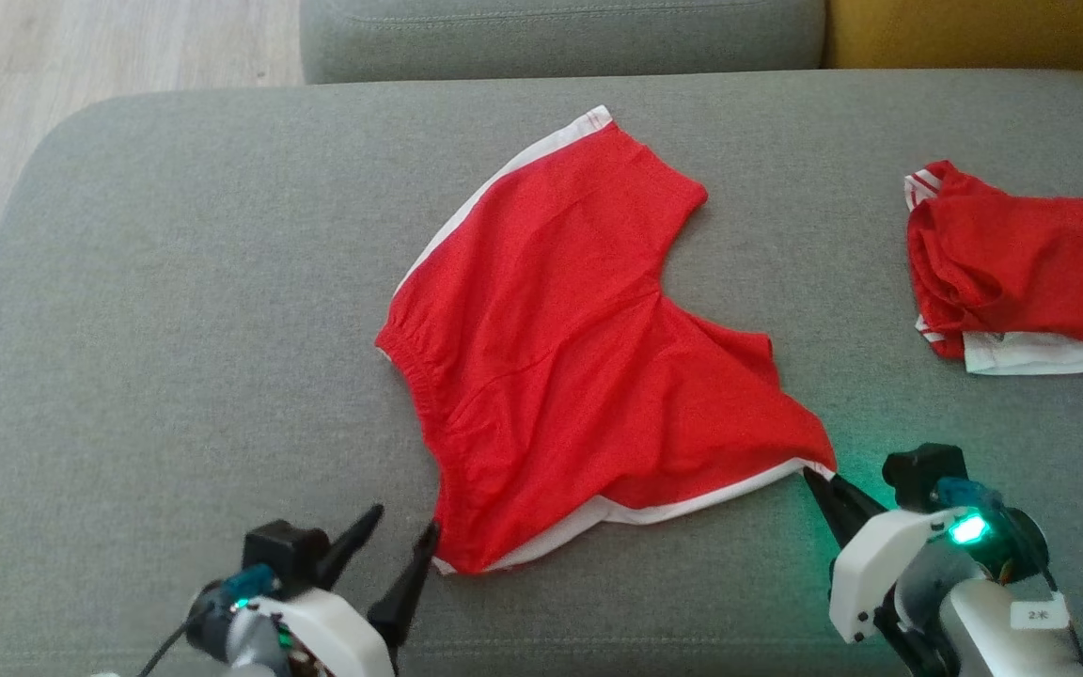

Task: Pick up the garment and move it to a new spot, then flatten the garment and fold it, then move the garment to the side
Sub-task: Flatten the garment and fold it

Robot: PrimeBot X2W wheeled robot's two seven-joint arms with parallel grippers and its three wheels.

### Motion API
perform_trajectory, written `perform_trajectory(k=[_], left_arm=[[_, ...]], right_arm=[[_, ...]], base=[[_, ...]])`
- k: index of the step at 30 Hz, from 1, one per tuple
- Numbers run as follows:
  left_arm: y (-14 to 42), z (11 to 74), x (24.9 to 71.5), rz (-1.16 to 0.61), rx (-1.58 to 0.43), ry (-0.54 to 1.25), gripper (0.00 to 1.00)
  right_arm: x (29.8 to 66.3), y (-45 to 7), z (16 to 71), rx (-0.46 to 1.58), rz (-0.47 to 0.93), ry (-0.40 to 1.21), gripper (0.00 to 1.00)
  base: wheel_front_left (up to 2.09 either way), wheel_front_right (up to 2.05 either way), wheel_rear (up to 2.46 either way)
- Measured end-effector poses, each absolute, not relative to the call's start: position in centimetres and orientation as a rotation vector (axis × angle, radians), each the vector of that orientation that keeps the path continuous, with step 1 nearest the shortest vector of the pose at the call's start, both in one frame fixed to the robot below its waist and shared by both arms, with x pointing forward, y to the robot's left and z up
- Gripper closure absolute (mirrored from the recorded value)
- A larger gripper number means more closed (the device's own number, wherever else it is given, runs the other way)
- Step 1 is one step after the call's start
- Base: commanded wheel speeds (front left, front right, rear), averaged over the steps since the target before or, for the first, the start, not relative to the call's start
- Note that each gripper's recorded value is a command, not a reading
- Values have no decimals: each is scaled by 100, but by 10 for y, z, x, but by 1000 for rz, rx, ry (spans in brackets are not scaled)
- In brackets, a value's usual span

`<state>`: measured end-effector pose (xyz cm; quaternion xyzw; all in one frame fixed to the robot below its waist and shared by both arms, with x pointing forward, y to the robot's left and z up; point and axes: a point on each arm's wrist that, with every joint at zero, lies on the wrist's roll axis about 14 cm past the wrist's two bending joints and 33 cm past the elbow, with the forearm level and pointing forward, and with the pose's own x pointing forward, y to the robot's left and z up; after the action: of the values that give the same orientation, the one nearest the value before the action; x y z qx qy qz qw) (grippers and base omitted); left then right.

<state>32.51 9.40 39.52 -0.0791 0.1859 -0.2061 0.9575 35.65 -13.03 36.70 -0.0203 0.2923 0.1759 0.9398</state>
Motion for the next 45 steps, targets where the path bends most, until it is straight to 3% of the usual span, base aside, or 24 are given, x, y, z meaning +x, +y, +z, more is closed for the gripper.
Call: perform_trajectory(k=[14,25,43,44,45], left_arm=[[77,407,307,-587,-192,394,0],[63,399,300,-714,-102,435,0],[63,379,301,-765,-31,521,0],[63,379,302,-767,-31,520,13],[62,379,301,-772,-27,522,56]], right_arm=[[361,-131,372,-50,357,585,100],[359,-132,366,-45,352,609,100],[360,-134,364,-42,345,615,100],[360,-134,365,-43,345,613,100],[361,-134,366,-43,346,611,100]], base=[[0,0,0],[0,0,0],[0,0,0],[0,0,0],[0,0,0]])
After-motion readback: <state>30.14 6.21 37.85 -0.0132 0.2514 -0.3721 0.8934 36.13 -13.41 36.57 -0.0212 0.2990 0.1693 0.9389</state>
